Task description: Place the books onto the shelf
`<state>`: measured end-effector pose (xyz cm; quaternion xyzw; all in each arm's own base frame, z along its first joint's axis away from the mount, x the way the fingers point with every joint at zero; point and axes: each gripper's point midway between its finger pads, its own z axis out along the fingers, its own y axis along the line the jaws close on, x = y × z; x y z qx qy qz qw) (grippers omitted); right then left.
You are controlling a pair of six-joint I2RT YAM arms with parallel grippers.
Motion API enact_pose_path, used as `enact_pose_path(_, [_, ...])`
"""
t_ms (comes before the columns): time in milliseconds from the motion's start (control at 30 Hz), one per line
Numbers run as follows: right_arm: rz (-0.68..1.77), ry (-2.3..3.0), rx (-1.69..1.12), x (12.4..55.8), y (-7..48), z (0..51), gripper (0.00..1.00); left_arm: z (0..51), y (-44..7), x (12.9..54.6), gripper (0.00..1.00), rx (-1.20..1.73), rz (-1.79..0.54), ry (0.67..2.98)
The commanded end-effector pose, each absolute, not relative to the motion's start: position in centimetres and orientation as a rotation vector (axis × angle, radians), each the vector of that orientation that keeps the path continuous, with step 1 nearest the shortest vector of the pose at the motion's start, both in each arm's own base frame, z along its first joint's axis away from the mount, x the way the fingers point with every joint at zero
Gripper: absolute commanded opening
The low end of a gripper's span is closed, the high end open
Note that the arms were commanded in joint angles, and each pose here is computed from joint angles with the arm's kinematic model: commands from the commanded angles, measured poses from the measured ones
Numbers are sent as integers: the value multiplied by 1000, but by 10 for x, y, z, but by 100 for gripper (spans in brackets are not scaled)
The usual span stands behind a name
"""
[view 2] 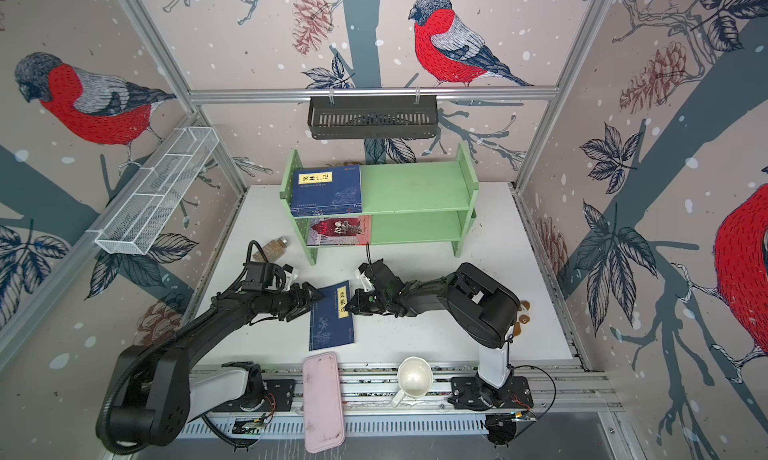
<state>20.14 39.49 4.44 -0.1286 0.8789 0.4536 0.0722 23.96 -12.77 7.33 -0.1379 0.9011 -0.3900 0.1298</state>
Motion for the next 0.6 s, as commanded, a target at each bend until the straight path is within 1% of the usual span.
enact_pose_path(0, [1413, 2568, -489, 198, 393, 67, 1, 96, -121, 251, 76, -324, -1096, 2562])
enact_pose_path(167, [1415, 2506, -606, 194, 382, 97, 1, 143, -114, 267, 76, -152, -997, 2459])
enact_pose_path(300, [1440, 2471, -640, 195, 369, 117, 0, 177, -119, 272, 76, -17, -1005, 2384])
enact_pose_path(400, [1468, 2429, -680, 195, 360, 138, 0, 199, -121, 272, 76, 57, -1004, 2347])
enact_pose_path(567, [1475, 2335, -804, 183, 341, 179, 0, 239, -132, 261, 76, 286, -1036, 2275])
